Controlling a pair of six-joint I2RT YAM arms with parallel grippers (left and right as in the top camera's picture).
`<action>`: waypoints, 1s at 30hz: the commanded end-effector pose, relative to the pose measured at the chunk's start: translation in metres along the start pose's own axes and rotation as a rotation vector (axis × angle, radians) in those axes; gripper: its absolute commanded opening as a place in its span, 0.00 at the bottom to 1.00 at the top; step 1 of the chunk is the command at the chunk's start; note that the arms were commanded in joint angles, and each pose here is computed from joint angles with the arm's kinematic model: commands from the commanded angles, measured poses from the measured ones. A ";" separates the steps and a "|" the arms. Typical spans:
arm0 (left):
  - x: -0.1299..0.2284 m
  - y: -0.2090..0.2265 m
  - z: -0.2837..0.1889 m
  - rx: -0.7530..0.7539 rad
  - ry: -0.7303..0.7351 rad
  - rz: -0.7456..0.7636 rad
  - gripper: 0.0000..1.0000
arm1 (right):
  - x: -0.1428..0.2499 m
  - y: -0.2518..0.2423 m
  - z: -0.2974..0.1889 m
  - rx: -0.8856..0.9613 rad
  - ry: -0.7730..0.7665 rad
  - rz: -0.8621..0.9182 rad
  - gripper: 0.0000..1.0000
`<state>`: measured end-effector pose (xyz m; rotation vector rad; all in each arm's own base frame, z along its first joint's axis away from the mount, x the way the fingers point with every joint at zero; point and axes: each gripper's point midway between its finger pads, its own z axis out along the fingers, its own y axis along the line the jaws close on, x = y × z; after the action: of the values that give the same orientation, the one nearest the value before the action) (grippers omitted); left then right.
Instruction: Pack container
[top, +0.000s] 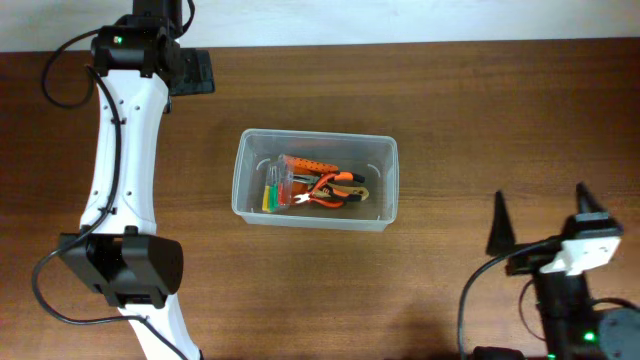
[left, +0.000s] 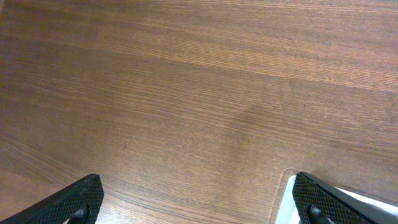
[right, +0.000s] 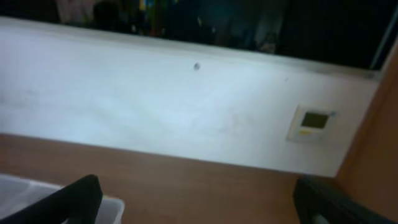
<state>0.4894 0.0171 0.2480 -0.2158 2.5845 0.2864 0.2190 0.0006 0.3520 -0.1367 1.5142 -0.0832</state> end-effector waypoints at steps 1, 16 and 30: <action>-0.002 -0.002 0.000 0.005 -0.004 -0.013 0.99 | 0.029 0.012 -0.002 -0.038 -0.024 0.046 0.99; -0.002 -0.002 0.000 0.005 -0.004 -0.013 0.99 | 0.118 0.013 0.008 0.014 -0.040 0.227 0.99; -0.002 -0.002 0.000 0.005 -0.004 -0.013 0.99 | 0.172 0.015 0.018 0.035 0.026 0.270 0.99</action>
<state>0.4893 0.0171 0.2479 -0.2156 2.5850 0.2860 0.2452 -0.0082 0.1903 0.0841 1.5335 0.0958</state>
